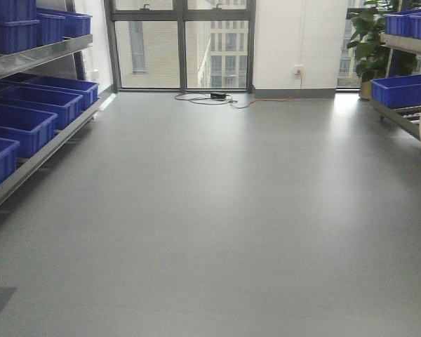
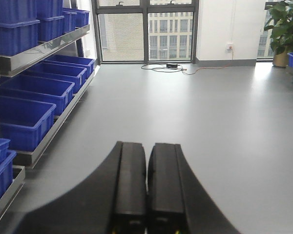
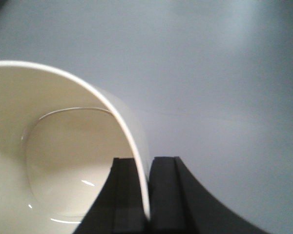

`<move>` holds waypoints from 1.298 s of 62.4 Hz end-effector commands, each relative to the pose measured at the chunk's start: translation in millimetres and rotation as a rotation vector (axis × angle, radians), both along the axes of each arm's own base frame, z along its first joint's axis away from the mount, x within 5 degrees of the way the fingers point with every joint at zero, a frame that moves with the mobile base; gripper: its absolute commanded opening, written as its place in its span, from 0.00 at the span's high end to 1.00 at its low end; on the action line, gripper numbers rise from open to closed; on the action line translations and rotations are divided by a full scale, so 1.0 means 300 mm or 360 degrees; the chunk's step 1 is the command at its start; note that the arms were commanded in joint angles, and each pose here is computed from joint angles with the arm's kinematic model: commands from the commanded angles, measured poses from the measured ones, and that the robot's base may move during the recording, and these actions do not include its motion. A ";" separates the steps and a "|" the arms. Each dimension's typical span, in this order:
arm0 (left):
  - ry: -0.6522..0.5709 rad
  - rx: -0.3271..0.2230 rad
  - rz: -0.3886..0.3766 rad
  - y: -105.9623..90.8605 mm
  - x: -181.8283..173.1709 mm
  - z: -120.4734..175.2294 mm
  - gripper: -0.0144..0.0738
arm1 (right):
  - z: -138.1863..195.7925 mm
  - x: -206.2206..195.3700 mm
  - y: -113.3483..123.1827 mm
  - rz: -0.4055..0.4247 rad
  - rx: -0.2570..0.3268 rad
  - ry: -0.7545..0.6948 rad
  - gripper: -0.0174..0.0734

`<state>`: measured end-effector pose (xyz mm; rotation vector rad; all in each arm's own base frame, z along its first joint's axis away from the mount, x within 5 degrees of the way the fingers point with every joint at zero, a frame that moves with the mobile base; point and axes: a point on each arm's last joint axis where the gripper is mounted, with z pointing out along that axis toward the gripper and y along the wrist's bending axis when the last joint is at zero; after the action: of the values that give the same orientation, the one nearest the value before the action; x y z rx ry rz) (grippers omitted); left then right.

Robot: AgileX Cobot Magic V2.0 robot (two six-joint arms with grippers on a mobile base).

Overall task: Move white bin to right shelf second layer
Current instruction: 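Drive toward the windows carrying the bin in the right gripper, then continue driving along the windows with the bin held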

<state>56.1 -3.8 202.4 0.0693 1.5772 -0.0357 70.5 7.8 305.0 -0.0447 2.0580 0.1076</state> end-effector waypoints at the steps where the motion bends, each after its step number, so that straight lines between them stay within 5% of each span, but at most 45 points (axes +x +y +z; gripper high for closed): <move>1: -0.0111 -0.0028 -0.0005 0.000 -0.001 -0.002 0.74 | 0.056 0.010 -0.001 -0.0009 0.0016 -0.0189 0.75; 81: -0.0111 -0.0028 -0.0005 0.000 -0.001 -0.002 0.74 | 0.056 0.010 -0.001 -0.0009 0.0016 -0.0189 0.75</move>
<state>56.1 -3.8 202.4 0.0693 1.5772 -0.0357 70.5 7.8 305.0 -0.0447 2.0580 0.1076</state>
